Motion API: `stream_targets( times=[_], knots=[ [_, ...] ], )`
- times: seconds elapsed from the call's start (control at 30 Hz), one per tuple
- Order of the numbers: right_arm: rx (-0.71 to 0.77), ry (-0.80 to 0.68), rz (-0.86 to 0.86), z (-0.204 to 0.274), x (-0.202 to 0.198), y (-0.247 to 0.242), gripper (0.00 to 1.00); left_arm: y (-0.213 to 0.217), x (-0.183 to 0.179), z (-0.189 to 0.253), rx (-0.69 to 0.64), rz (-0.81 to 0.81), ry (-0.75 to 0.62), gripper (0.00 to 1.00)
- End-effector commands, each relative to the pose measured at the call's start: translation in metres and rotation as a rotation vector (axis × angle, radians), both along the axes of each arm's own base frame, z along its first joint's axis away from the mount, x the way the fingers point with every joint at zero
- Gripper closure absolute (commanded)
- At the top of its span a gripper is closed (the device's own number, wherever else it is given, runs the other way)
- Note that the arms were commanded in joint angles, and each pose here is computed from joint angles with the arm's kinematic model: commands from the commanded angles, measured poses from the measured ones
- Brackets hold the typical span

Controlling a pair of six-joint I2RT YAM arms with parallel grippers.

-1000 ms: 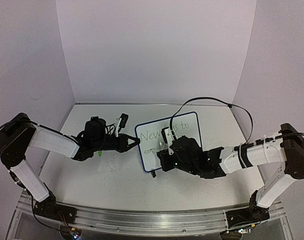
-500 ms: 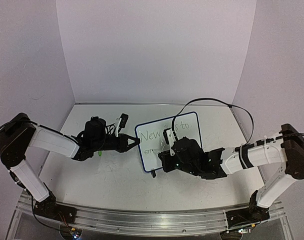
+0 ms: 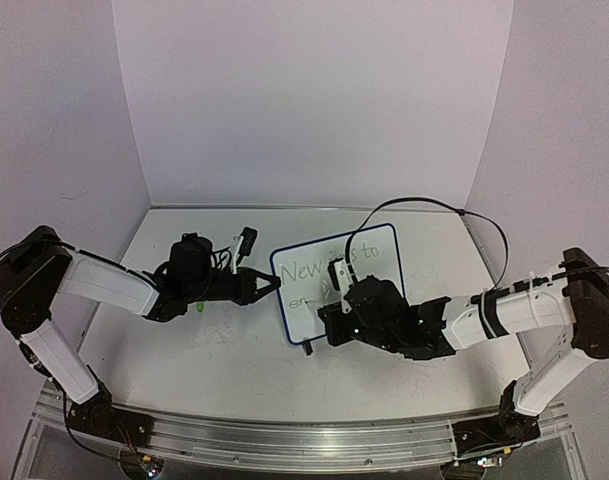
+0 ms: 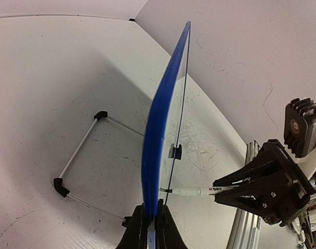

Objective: Write a sentence on the whiteboard

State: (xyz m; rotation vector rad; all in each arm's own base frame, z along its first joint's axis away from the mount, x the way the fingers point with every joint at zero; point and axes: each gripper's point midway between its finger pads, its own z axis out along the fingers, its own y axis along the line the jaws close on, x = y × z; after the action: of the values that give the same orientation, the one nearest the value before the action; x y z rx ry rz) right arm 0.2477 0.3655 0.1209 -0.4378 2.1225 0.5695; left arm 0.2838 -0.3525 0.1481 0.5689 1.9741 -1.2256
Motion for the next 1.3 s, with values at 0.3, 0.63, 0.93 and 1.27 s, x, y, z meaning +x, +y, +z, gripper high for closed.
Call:
stream_targets(
  times=[0.3, 0.63, 0.93, 1.27],
  knots=[
    [0.011, -0.035, -0.023, 0.012, 0.007, 0.000, 1.00, -0.002, -0.007, -0.002, 0.019, -0.031, 0.002, 1.00],
    [0.028, -0.083, -0.045, 0.029, 0.018, 0.005, 1.00, -0.001, -0.008, 0.000, 0.016, -0.027, -0.001, 1.00],
    [-0.002, -0.068, -0.100, 0.023, 0.022, -0.008, 1.00, -0.001, -0.008, -0.001, 0.018, -0.030, -0.002, 1.00],
    [-0.013, -0.004, -0.063, 0.005, 0.008, -0.012, 1.00, -0.001, -0.008, -0.001, 0.021, -0.026, -0.003, 1.00]
  ],
)
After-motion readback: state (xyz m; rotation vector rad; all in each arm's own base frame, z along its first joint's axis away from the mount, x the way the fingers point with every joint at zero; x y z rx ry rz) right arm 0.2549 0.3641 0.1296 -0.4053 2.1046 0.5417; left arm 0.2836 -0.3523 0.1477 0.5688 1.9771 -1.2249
